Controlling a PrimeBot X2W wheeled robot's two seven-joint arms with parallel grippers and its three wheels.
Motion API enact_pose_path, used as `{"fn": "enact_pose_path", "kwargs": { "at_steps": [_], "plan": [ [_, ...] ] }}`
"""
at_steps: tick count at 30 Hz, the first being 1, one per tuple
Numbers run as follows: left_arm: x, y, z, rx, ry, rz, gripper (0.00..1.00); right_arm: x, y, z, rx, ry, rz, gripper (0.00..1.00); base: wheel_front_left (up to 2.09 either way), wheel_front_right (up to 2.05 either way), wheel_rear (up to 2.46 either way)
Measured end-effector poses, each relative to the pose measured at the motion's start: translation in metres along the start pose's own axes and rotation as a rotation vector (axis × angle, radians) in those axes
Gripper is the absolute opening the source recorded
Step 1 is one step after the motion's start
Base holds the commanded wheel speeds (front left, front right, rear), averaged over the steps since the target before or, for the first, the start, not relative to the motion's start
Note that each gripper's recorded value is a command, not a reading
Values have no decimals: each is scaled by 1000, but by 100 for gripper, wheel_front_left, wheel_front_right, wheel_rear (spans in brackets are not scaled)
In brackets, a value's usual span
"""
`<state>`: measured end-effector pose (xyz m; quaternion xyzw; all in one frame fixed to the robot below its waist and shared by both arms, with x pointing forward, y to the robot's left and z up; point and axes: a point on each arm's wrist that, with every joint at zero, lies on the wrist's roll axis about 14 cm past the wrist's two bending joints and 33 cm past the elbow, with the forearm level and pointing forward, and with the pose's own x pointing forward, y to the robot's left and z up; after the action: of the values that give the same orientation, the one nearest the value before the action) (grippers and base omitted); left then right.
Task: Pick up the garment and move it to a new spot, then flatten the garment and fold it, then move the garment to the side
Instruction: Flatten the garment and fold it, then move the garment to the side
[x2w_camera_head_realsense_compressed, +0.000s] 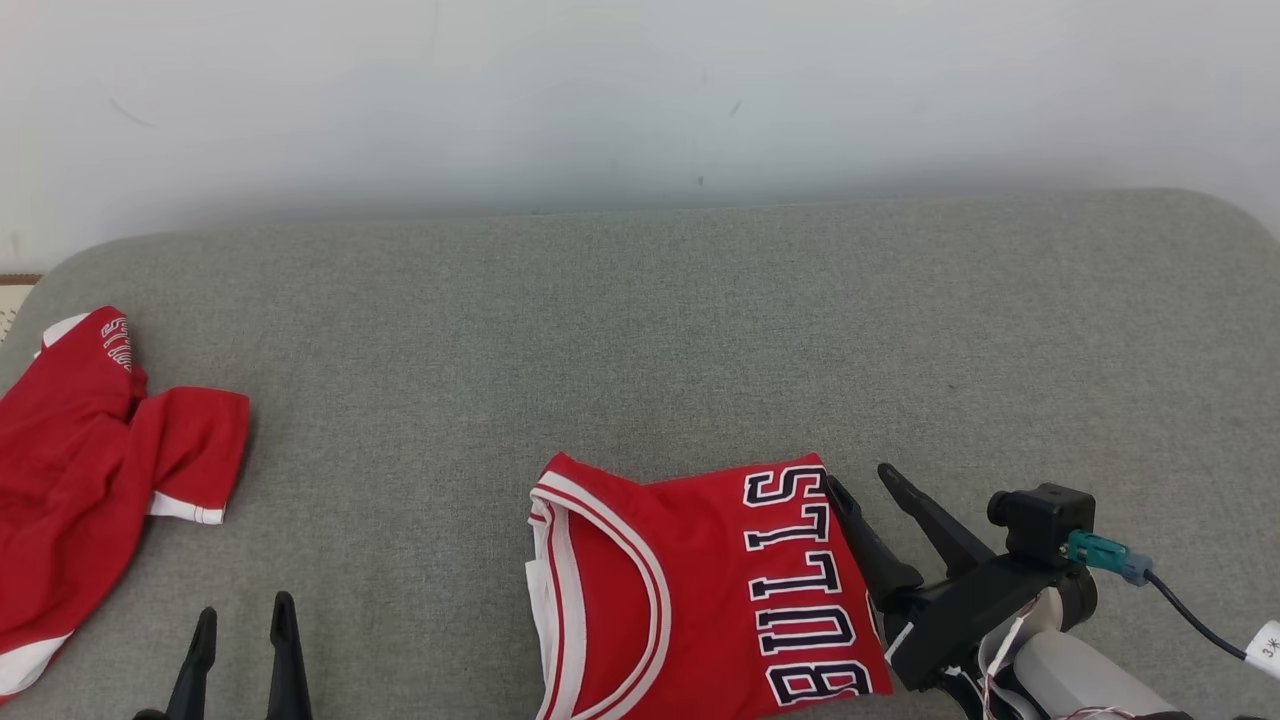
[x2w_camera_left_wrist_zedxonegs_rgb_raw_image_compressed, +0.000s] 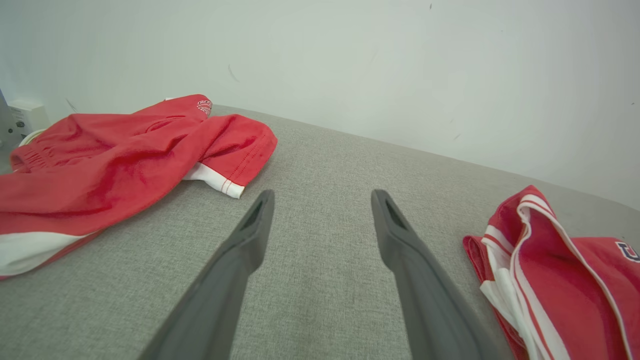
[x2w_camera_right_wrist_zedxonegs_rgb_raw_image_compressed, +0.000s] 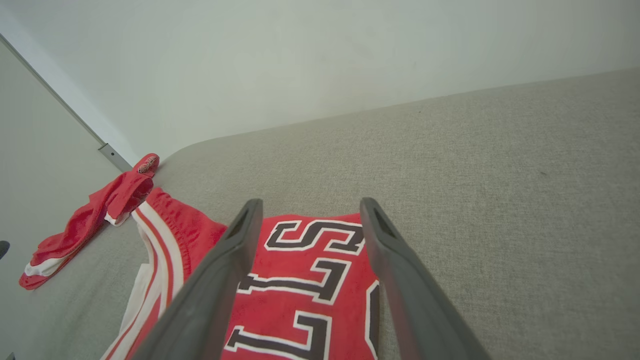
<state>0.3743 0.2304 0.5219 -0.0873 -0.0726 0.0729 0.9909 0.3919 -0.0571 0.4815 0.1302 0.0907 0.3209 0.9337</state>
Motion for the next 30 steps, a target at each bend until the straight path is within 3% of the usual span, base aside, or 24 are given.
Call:
{"fn": "enact_pose_path", "kwargs": {
  "at_steps": [8,24,25,26,27,30],
  "plan": [
    [1,3,2,4,-6,10,100,-4,-24,-28,-2,99,-88,100,0,0,0],
    [1,6,-2,8,5,19,100,-2,-26,-75,91,280,-139,100,0,0,0],
    [2,6,-2,9,6,19,100,-2,-24,-79,98,298,-136,93,0,0,0],
    [2,6,-2,9,6,20,100,-2,-23,-81,104,310,-132,42,0,0,0],
    [2,6,-3,9,6,19,100,-1,-21,-83,112,320,-127,0,0,0,0],
    [2,8,-4,10,11,23,100,1,-16,-83,129,324,-111,0,0,0,0]
  ]
}}
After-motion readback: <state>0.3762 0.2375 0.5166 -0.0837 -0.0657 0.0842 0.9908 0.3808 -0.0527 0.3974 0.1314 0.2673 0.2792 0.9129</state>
